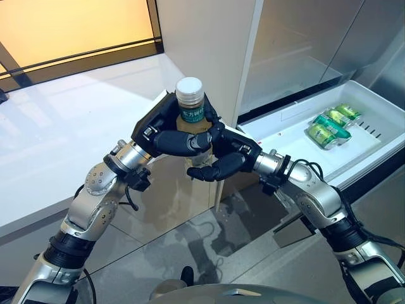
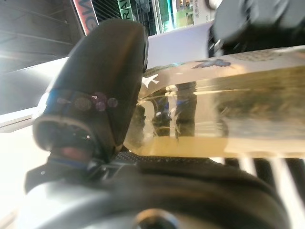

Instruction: Put drinks into fridge and close the fridge

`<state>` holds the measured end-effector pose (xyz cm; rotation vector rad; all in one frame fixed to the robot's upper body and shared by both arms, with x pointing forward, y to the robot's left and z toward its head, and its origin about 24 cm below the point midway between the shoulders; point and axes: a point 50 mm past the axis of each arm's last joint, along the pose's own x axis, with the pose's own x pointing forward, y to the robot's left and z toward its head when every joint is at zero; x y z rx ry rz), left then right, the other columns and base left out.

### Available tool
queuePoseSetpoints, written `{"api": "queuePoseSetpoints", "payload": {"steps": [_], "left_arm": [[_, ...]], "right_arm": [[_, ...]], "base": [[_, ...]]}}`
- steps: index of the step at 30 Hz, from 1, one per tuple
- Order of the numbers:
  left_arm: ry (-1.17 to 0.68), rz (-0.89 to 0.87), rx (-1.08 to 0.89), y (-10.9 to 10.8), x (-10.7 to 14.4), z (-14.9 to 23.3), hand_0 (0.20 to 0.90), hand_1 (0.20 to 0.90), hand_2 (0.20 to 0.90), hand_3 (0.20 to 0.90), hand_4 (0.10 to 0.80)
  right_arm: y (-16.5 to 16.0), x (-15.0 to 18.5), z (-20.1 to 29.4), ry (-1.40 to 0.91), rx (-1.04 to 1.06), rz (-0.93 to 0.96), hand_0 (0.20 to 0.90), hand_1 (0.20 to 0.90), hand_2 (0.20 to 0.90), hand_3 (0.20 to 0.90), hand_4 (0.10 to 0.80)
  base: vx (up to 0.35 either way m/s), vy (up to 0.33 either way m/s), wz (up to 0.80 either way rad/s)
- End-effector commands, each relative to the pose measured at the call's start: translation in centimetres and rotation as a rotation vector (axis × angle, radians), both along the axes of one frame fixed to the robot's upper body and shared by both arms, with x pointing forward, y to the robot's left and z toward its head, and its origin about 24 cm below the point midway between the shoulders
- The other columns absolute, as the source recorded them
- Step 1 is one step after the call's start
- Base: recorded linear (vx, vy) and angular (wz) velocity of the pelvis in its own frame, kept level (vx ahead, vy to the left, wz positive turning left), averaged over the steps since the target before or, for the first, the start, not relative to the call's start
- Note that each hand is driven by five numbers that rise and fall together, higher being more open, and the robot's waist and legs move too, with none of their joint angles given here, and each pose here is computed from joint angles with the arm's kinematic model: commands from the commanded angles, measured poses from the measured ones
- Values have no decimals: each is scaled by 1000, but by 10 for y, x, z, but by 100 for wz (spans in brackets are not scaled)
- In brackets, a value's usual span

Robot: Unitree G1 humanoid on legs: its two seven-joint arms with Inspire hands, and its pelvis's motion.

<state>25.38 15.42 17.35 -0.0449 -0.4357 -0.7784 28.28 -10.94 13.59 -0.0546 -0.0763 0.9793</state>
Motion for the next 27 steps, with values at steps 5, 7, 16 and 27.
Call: {"api": "queuePoseSetpoints", "payload": {"steps": [5,7,16,27], "left_arm": [[-334,-107,-104,-12,-4,72,300,300,300,200,100],[-328,-118,-110,-12,-4,72,300,300,300,200,100],[-310,-155,-127,-18,-3,73,300,300,300,200,100],[-295,-179,-130,-22,-3,73,300,300,300,200,100]], "right_arm": [[27,1,62,-211,189,103,900,900,900,900,800],[28,1,63,-205,190,107,900,900,900,900,800],[37,1,61,-175,199,119,300,300,300,200,100],[41,2,63,-174,209,120,300,300,300,200,100]], "base": [[0,0,0],[0,0,0],[0,0,0],[0,0,0]]}}
